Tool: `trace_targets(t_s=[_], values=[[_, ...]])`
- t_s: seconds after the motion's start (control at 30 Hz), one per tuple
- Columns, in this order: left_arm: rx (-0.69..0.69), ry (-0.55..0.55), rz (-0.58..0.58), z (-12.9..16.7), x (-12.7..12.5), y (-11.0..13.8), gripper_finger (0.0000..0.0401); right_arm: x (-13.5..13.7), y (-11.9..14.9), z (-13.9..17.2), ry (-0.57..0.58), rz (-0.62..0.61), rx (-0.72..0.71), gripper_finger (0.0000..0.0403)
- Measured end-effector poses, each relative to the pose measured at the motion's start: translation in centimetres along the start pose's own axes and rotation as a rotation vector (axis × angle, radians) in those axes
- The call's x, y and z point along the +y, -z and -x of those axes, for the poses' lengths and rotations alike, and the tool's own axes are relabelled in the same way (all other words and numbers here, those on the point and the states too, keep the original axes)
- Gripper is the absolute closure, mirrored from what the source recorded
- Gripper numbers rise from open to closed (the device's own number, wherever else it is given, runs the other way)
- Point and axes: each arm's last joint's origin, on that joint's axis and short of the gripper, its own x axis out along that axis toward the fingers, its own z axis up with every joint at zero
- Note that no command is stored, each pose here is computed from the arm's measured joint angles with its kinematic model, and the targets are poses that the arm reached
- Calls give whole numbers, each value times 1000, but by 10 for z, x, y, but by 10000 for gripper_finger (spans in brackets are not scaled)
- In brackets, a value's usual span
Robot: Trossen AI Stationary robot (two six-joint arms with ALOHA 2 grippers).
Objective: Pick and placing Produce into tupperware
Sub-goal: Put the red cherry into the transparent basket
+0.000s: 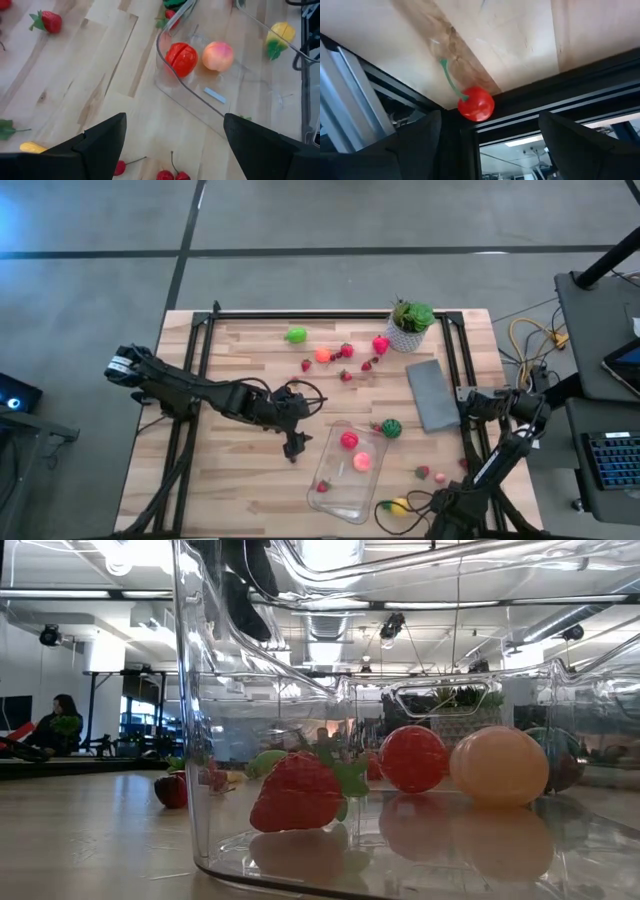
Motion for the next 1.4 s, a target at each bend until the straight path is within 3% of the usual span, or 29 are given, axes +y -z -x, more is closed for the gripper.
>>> trace_targets(t_s=[0.3, 0.67, 1.4], values=[[-4, -12, 14, -1, 5, -3, 82, 4, -3, 4, -44, 66, -7, 83], [-4, -21, 5, -2, 9, -5, 82, 4, -9, -4, -100, 27, -1, 163], [4, -27, 8, -2, 13, -7, 82, 1, -15, -11, -132, 53, 4, 234]])
